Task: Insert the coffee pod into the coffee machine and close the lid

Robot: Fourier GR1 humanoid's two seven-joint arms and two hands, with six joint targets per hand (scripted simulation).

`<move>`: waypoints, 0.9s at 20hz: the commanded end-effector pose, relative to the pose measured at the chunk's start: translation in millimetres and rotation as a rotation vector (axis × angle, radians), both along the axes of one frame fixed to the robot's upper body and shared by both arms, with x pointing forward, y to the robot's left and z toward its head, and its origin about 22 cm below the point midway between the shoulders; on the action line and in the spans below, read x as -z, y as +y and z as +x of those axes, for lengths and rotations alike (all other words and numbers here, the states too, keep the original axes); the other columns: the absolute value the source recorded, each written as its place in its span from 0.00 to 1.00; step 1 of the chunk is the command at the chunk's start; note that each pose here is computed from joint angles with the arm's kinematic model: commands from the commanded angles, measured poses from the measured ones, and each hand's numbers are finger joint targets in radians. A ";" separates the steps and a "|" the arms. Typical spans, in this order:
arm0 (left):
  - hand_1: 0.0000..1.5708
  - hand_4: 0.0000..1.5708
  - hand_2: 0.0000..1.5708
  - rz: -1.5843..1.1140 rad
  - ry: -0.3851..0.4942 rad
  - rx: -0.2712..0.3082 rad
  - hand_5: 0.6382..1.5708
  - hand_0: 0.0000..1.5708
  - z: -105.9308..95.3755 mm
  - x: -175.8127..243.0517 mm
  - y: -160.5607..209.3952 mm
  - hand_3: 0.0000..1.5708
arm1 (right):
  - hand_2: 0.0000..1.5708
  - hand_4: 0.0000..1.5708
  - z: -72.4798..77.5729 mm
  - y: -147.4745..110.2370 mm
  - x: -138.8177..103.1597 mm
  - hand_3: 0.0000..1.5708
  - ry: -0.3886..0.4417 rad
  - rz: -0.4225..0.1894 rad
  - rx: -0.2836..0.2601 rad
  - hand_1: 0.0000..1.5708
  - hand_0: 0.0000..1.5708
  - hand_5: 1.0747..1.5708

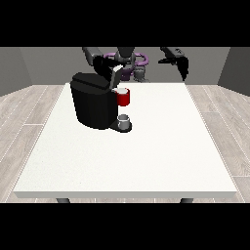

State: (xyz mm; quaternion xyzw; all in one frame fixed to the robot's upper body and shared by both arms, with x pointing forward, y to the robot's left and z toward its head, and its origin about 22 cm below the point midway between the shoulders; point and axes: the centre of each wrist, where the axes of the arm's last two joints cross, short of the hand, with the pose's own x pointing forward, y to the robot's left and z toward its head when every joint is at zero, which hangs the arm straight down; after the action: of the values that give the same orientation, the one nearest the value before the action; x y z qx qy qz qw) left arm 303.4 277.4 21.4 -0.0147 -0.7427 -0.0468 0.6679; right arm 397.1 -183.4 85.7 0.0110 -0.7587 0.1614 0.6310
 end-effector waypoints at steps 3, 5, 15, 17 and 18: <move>0.00 0.12 0.00 0.015 -0.021 -0.004 1.00 0.00 5.8 -6.8 -21.1 0.00 | 0.00 0.11 11.4 11.5 -19.5 0.00 -0.053 -0.074 -0.006 0.00 0.00 1.00; 0.00 0.10 0.00 0.003 -0.043 0.008 1.00 0.00 14.5 -13.7 0.0 0.00 | 0.00 0.09 10.5 33.2 -26.6 0.00 -0.091 -0.093 -0.014 0.00 0.00 1.00; 0.00 0.09 0.00 -0.038 -0.140 0.077 1.00 0.00 0.2 -4.1 -28.3 0.00 | 0.00 0.04 3.9 34.0 -13.0 0.00 -0.156 -0.002 -0.104 0.00 0.00 1.00; 0.00 0.16 0.00 -0.027 -0.044 0.035 1.00 0.00 -9.6 16.8 -28.4 0.00 | 0.00 0.11 -15.9 59.3 9.9 0.00 -0.100 0.010 -0.170 0.00 0.00 1.00; 0.00 0.12 0.00 -0.036 -0.038 0.045 1.00 0.00 -7.2 16.6 -8.2 0.00 | 0.00 0.16 -17.2 64.4 0.0 0.00 -0.094 0.048 -0.184 0.00 0.00 1.00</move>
State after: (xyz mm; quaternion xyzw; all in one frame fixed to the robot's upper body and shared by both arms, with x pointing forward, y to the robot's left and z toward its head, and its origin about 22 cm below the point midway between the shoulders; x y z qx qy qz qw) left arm 300.0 259.1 15.3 -0.0365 -0.7621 -0.0539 0.6442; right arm 394.3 -136.2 93.3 0.0441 -0.7816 0.2021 0.5885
